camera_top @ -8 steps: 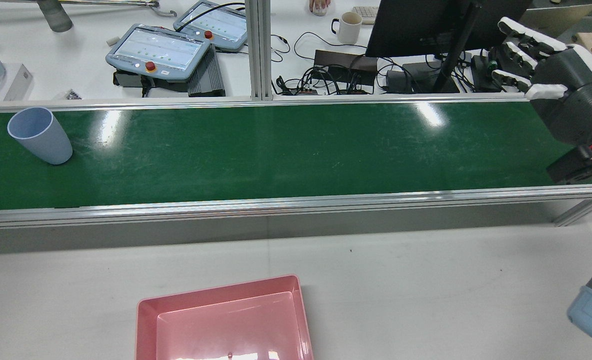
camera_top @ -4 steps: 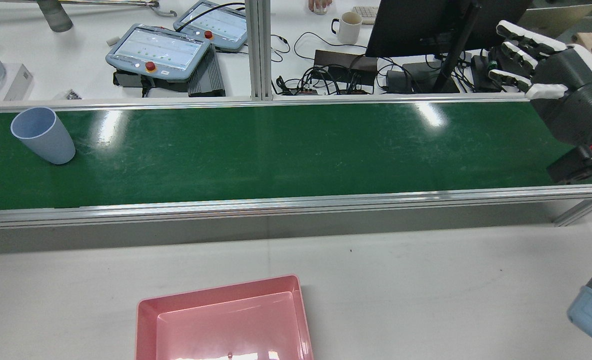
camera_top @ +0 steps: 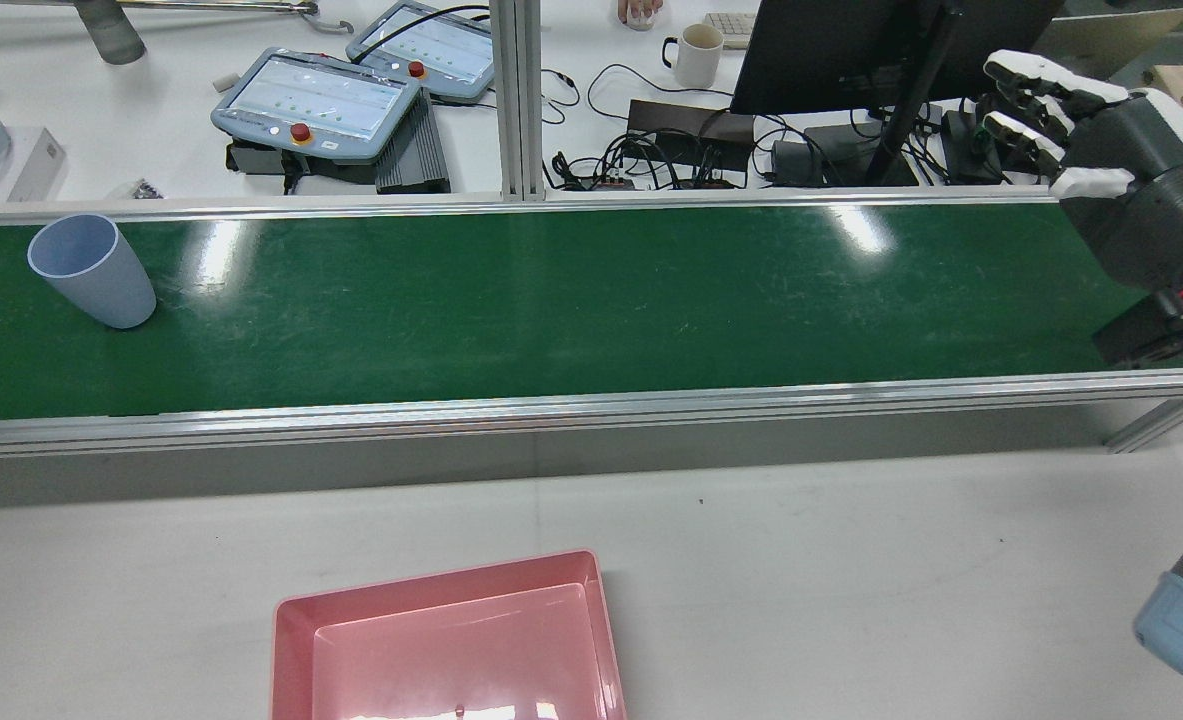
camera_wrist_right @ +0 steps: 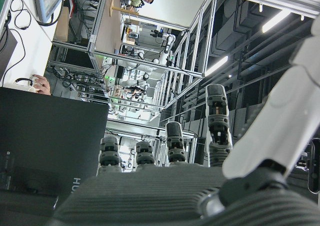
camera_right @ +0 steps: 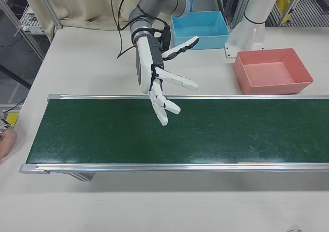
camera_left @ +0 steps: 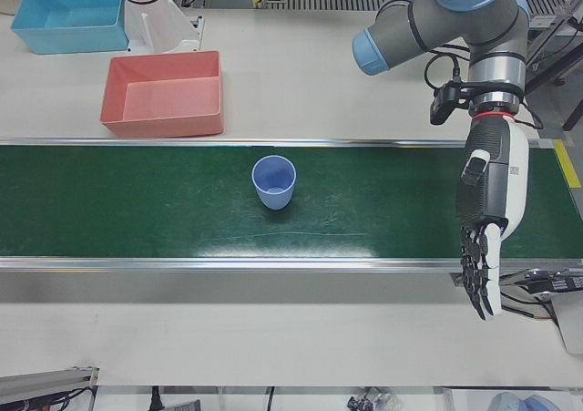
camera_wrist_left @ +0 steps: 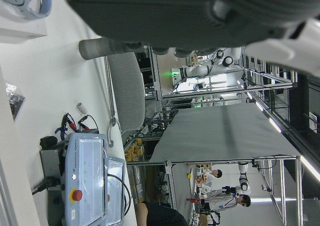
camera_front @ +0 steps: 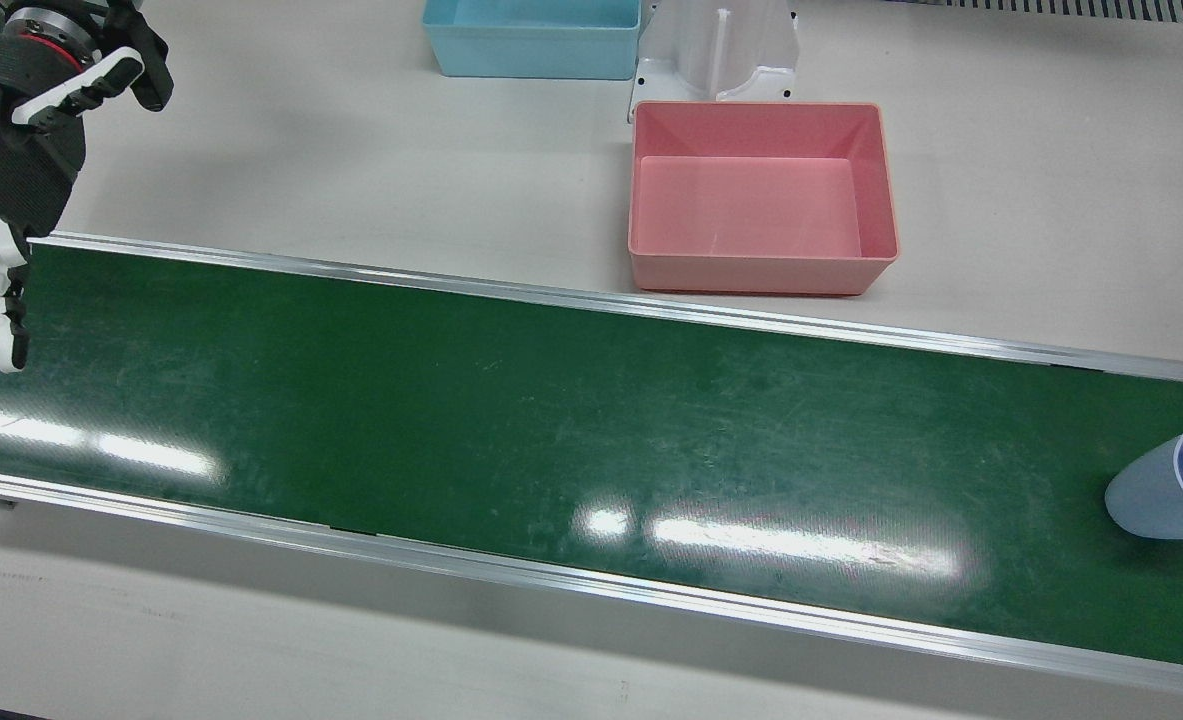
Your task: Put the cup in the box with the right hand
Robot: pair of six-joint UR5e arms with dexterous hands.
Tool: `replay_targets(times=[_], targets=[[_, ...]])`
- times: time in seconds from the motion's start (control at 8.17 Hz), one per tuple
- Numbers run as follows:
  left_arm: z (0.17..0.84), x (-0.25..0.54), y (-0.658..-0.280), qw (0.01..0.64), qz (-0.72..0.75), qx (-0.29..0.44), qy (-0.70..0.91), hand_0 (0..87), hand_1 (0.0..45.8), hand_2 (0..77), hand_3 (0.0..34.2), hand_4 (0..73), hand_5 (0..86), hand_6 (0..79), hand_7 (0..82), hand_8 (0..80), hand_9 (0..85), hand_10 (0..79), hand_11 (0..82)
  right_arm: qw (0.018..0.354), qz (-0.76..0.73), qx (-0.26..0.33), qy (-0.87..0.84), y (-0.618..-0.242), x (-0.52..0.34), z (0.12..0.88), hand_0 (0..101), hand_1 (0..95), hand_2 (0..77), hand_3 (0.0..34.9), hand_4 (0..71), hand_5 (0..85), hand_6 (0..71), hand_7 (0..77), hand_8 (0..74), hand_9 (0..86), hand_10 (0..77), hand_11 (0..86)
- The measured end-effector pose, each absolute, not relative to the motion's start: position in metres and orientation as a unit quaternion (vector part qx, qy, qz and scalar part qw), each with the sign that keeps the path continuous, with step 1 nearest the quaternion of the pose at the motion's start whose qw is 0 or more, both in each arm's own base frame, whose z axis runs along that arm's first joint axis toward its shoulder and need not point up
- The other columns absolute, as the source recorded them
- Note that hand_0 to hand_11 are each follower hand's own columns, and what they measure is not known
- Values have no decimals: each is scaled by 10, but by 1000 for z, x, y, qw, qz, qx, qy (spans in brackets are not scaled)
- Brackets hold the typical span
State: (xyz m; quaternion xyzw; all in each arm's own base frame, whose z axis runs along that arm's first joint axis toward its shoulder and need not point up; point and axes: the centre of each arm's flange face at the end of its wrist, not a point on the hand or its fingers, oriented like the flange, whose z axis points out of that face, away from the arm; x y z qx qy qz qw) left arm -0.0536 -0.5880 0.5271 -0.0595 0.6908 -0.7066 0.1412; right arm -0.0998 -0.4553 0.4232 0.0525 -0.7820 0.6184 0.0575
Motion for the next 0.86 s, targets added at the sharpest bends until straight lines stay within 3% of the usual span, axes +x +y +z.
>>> replay_targets(times=[0.12,0.73,0.86], targets=[[527,-54,-588,141,-707,-60,691,0,5,5,0,0,0,0,0,0,5,0,0,58,618,53,-782,-455,-100,423,466,5,5,129,256,22,44,267,44,104,76,114],[527,-54,-588,141,-707,-60,691,0,5,5,0,0,0,0,0,0,5,0,0,58,618,52,-782,-455,-100,423,466,5,11,130,267,22,44,289,44,114,65,114],[527,-54,-588,141,-707,-60,691,0,5,5,0,0,0,0,0,0,5,0,0,58,618,52,-783,-456,-100,423,467,5,5,167,273,22,44,316,44,114,65,114]])
